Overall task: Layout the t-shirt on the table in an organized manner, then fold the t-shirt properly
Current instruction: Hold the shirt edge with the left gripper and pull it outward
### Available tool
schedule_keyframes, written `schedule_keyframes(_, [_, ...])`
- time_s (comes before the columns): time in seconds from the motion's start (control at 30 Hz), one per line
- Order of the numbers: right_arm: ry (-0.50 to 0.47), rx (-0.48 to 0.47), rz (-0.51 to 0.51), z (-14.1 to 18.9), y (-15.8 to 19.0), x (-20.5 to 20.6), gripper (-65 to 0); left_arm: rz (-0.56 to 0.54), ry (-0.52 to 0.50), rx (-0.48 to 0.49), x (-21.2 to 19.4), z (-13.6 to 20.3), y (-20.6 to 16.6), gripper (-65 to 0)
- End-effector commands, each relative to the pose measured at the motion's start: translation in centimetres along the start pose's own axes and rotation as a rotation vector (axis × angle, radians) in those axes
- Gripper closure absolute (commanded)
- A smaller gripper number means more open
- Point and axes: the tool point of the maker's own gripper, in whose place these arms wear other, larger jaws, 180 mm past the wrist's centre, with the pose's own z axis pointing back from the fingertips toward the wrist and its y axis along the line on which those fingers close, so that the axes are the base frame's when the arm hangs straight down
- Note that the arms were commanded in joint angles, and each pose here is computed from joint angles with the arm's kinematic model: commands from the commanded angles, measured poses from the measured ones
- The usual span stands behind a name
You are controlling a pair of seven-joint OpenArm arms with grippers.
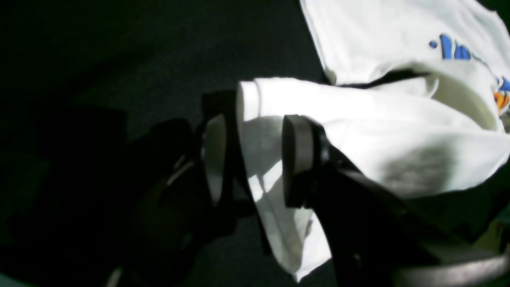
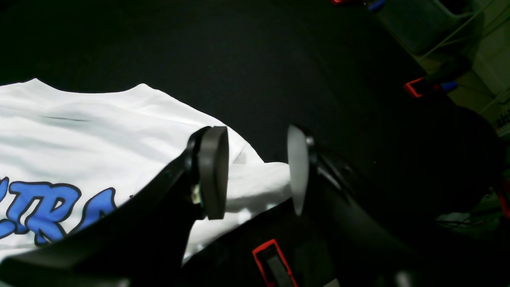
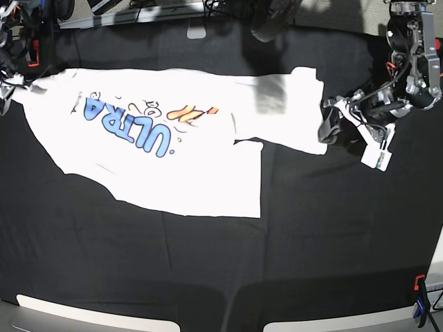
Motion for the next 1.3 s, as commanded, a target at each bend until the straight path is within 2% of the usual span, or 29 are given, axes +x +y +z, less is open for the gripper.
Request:
schedule_keyframes(0.0, [-0.053, -0.003, 0.019, 0.2, -0.2, 1.6, -23.9, 0.011, -0.049, -0.049, 1.4, 0.3, -0.8, -22.2])
schedule_keyframes(0.1, [-0.053, -0.003, 0.019, 0.2, -0.2, 1.6, -23.9, 0.040, -0.053, -0.139, 1.4, 0.3, -2.4, -22.1])
schedule_keyframes(0.3, [-0.054, -0.002, 0.020, 0.2, -0.2, 1.7, -23.9, 0.101, 0.002, -0.104, -1.2, -0.7, -0.8, -22.1])
schedule_keyframes(0.43, [-0.054, 0.000, 0.017, 0.2, -0.2, 1.7, -23.9, 0.146, 0.001, -0.122, -1.6, -0.8, -0.8, -22.1])
schedule_keyframes(0.57, [-0.055, 0.004, 0.020, 0.2, -0.1, 1.7, -23.9, 0.213, -0.028, -0.246, -0.8, -0.4, -2.9, -22.1])
schedule_keyframes(0.67, [-0.055, 0.007, 0.018, 0.2, 0.0, 1.7, -23.9, 0.174, 0.000, -0.379, -1.2, 0.3, -5.2, -22.1])
schedule_keyframes(0.73, [-0.056, 0.007, 0.018, 0.2, 0.0, 1.7, -23.9, 0.159, 0.011, -0.405, -1.4, 0.5, -5.7, -22.1])
schedule_keyframes(1.0, [-0.056, 0.007, 0.018, 0.2, 0.0, 1.7, -23.9, 0.156, -0.016, -0.388, -1.0, 0.4, -5.4, -18.9])
schedule_keyframes(1.13, [-0.056, 0.007, 0.018, 0.2, 0.0, 1.7, -23.9, 0.096, -0.036, -0.274, -0.9, -0.3, -3.4, -18.9])
schedule_keyframes(1.27, [-0.056, 0.007, 0.018, 0.2, 0.0, 1.7, -23.9, 0.139, 0.012, -0.168, -1.8, -0.7, -1.6, -19.0])
